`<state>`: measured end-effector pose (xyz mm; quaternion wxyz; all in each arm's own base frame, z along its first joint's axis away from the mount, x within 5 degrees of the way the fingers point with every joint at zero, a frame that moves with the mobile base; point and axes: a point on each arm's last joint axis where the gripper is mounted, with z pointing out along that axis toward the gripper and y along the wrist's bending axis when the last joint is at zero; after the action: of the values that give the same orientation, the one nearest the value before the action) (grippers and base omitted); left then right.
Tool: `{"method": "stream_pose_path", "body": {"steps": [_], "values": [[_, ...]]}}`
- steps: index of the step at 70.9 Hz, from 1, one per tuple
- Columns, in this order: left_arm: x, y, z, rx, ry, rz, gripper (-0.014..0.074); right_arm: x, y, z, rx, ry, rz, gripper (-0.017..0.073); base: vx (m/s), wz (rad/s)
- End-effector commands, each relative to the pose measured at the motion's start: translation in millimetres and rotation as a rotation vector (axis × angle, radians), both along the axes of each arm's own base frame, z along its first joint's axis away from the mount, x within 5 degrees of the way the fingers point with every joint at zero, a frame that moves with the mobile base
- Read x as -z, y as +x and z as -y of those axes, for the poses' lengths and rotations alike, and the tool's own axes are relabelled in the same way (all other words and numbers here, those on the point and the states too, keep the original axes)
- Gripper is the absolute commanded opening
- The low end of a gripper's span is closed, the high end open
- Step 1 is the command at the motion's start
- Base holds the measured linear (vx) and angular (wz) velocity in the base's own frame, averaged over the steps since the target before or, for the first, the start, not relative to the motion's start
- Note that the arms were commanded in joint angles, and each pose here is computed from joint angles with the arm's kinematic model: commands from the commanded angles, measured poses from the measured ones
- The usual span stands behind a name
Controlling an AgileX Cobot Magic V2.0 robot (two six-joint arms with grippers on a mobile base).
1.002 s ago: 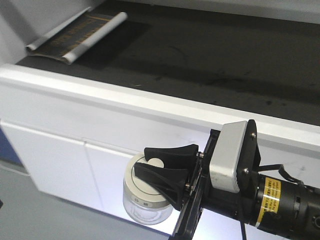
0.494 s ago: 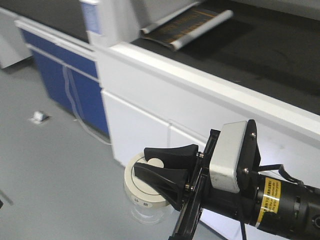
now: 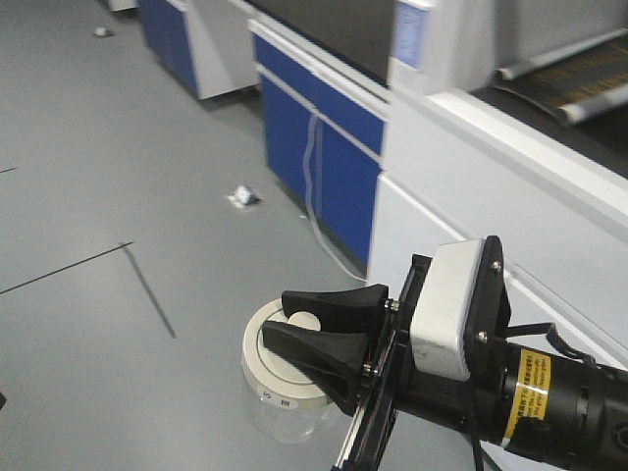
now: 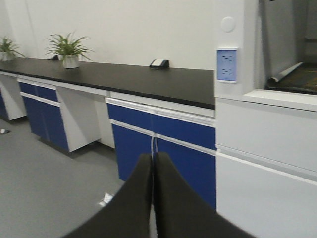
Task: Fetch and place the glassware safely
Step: 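Hold the jar in the right gripper while the base turns away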
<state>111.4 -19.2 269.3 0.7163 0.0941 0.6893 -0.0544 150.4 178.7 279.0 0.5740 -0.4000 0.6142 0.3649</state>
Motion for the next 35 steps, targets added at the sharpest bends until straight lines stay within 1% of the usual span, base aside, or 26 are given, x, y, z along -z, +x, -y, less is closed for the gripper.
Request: {"method": "stream_pose_path", "body": {"steps": [1, 24, 35], "values": [[-12.8, 0.0, 3.4, 0.039, -0.035, 0.062, -0.0007, -23.2, -3.7, -0.4, -0.038, 0.122, 0.057, -0.0003, 0.13, 0.63], [-12.8, 0.0, 3.4, 0.039, -0.035, 0.062, -0.0007, -23.2, -3.7, -0.4, -0.038, 0.122, 0.057, -0.0003, 0.19, 0.66], [-12.8, 0.0, 3.4, 0.039, -0.035, 0.062, -0.0007, -23.2, -3.7, -0.4, -0.038, 0.122, 0.057, -0.0003, 0.24, 0.54]]}}
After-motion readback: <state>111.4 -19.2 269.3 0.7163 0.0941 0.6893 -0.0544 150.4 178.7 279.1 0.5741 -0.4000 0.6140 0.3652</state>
